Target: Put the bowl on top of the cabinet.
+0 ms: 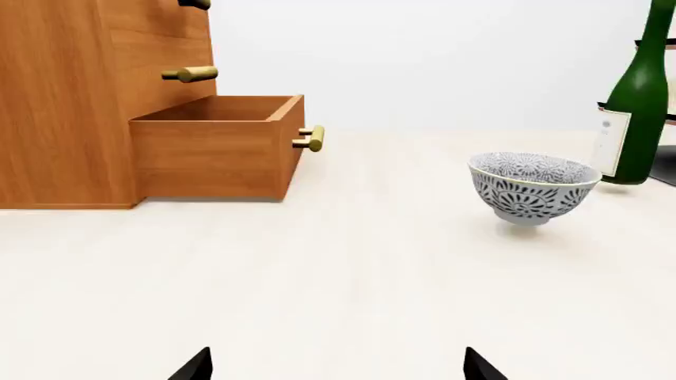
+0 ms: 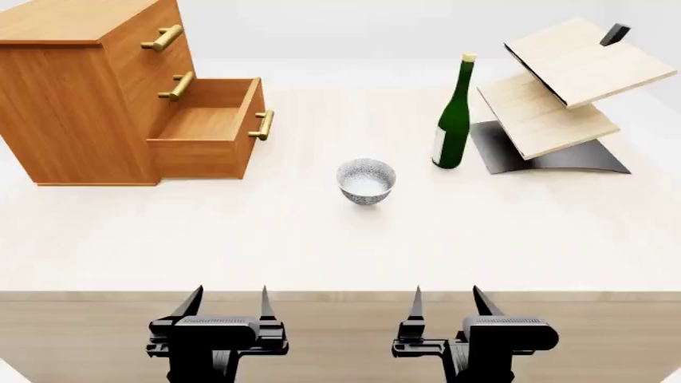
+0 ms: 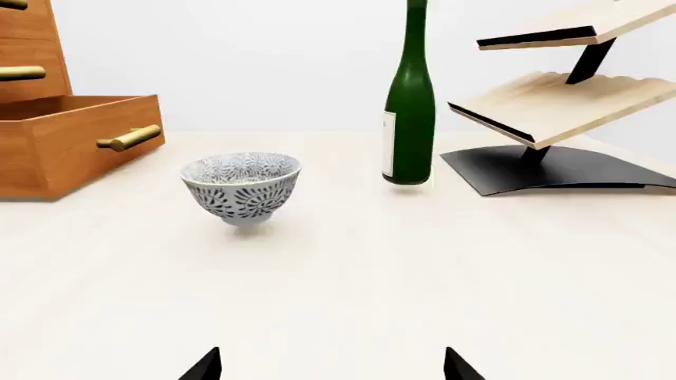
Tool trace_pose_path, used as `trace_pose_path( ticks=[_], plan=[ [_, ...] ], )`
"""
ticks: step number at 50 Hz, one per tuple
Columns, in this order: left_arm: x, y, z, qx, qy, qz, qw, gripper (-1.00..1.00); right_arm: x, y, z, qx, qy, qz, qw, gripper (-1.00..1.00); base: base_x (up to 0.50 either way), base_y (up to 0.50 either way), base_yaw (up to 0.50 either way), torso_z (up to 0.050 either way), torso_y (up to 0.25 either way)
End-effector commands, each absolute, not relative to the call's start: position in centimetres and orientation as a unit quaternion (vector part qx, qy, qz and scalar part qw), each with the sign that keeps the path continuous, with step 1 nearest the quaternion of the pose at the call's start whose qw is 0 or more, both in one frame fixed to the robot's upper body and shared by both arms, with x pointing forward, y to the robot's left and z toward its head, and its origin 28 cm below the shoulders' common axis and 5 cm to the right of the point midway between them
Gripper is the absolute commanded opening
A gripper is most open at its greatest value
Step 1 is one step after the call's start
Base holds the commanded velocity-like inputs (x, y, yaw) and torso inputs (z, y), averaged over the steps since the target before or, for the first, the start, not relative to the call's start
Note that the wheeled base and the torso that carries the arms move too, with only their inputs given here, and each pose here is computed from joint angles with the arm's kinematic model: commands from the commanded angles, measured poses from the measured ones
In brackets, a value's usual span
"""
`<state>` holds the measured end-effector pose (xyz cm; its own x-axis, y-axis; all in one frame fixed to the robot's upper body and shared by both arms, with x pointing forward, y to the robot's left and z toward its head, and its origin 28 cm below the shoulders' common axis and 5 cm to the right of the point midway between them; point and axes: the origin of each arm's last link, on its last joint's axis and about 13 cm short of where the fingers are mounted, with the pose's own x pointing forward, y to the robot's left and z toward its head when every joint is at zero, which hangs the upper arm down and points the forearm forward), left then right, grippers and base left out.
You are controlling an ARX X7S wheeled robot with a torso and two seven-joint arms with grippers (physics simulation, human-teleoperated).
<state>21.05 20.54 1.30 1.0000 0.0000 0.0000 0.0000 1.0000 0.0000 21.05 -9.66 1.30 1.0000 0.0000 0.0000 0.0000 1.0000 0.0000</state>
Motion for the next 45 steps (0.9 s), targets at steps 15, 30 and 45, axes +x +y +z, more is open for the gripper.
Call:
trace_pose_path(
  ticks=[15,30,45],
  plan=[
    [21.1,20.4,1.4,-0.014,0.007,0.004,1.0,1.0,21.1,-9.9,1.3,0.013,-0.004,-0.009,1.0,1.0,0.0,0.0,0.0,0.0,0.0],
    [20.8,20.4,2.0,-0.027,-0.004,0.014,1.0,1.0,20.8,-9.9,1.9,0.01,-0.029,-0.008,0.999,1.0,0.0,0.0,0.0,0.0,0.0],
    [20.5,20.5,6.1,-0.027,-0.083,0.025,0.996,1.0,20.9,-10.0,6.6,0.024,-0.097,-0.028,0.995,1.0,0.0,0.0,0.0,0.0,0.0]
  ],
)
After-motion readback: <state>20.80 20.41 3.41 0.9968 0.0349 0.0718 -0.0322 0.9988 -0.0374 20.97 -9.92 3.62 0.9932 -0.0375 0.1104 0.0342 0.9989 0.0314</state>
